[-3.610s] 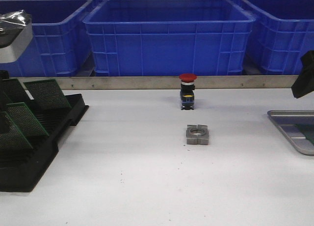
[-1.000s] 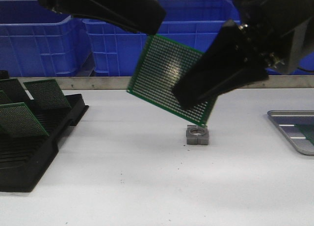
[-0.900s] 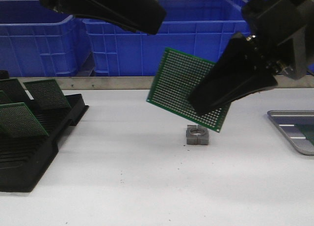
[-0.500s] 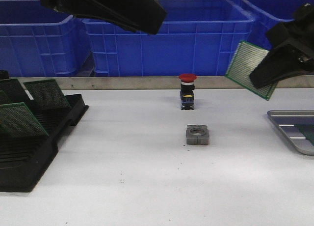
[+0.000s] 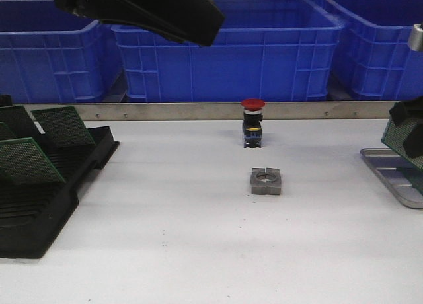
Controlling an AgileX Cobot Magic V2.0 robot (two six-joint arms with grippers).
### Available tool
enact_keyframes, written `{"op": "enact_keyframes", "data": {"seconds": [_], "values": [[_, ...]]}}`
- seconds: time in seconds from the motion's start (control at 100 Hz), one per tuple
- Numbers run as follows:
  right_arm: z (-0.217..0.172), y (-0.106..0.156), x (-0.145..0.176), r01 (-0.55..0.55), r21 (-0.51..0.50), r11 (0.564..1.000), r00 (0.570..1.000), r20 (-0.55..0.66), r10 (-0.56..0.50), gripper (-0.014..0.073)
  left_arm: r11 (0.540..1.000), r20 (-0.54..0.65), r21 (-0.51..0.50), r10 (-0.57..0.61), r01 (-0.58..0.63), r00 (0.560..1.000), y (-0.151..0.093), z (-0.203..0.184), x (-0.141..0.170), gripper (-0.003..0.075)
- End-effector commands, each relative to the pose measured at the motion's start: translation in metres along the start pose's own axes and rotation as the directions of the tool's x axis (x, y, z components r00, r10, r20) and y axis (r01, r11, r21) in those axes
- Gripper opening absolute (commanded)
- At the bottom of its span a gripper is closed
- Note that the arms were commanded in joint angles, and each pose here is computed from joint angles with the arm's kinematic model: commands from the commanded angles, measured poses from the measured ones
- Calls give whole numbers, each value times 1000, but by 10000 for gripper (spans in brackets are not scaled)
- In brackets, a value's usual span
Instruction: Place circuit board on tray
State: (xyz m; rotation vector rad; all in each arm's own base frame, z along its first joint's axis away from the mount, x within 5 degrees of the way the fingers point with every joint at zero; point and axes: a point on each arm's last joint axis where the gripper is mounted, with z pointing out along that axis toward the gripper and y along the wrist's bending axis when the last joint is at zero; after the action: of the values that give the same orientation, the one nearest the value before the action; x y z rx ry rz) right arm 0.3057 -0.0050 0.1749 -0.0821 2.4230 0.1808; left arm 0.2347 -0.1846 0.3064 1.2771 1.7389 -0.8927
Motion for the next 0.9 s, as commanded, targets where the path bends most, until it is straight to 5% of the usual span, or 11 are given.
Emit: {"op": "enact_keyframes", "data": {"seconds": [0.0, 0.16, 0.37, 0.69, 0.81, 0.89], "values": [[-8, -3, -12, -30, 30, 999, 998, 60, 28, -54, 1000, 83, 3, 3, -3, 997, -6, -7, -19, 559], [-7, -4, -12, -31, 37, 999, 998, 63, 29, 148, 1000, 83, 3, 3, -3, 997, -6, -7, -19, 559], [-8, -5, -13, -29, 53, 998, 997, 72, 25, 665, 1000, 83, 12, 3, -4, 997, -7, -7, -19, 559], [-41, -1, -29, 70, 88, 994, 980, 181, -85, 622, 1000, 87, 11, 7, -8, 996, -8, -9, -20, 541], [-59, 7, -35, 123, 52, 991, 965, 226, -132, 615, 1000, 90, -9, 2, -1, 996, -5, -12, -20, 440], [-72, 15, -37, 144, 8, 990, 957, 255, -141, 537, 999, 97, -33, -1, 4, 995, -1, -18, -20, 308]]}}
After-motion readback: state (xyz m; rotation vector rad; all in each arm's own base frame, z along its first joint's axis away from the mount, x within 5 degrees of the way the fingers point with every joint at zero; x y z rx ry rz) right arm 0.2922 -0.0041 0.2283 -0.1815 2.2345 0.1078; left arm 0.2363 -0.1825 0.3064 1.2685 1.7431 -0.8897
